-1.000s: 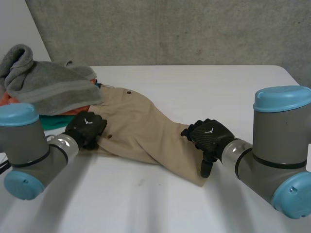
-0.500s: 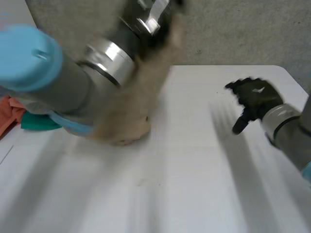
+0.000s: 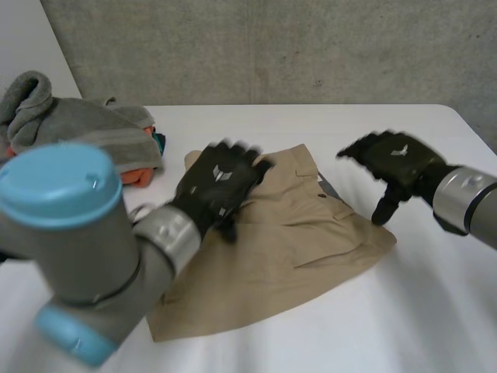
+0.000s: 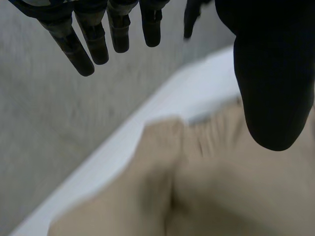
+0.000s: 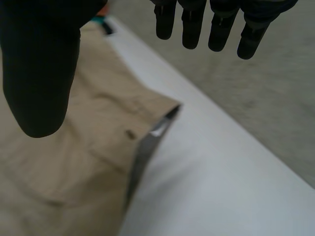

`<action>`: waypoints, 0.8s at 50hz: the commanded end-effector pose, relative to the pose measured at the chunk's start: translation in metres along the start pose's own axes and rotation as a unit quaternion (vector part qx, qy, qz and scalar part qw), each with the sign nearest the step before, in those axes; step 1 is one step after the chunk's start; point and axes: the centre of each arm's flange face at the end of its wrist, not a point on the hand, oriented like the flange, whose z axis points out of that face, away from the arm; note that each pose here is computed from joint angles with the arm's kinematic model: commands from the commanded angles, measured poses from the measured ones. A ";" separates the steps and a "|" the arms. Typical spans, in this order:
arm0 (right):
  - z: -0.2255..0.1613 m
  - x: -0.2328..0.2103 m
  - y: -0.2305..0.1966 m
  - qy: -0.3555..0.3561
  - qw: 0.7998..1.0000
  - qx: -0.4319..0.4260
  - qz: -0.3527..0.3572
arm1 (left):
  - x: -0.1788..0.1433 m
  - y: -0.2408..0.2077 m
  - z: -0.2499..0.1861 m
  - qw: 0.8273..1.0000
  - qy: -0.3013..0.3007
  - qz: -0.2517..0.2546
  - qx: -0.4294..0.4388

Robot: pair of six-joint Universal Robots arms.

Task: Fold the laundry.

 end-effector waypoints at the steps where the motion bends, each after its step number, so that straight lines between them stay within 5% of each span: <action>1: -0.004 -0.023 0.024 -0.070 0.994 -0.045 -0.069 | 0.013 0.049 -0.048 0.990 -0.011 0.048 -0.134; 8: 0.001 -0.037 0.051 -0.094 0.991 -0.068 -0.071 | 0.029 0.078 -0.064 0.982 0.014 0.042 -0.182; 18: 0.023 -0.040 0.076 -0.055 0.992 -0.026 -0.109 | 0.010 0.099 -0.028 0.984 -0.051 0.066 -0.158; 26: 0.032 -0.038 0.083 -0.047 0.992 -0.026 -0.112 | 0.009 0.111 -0.014 0.982 -0.046 0.070 -0.168; 40: 0.020 -0.034 0.067 -0.075 0.992 -0.068 -0.079 | 0.006 0.072 -0.021 0.988 -0.039 0.068 -0.130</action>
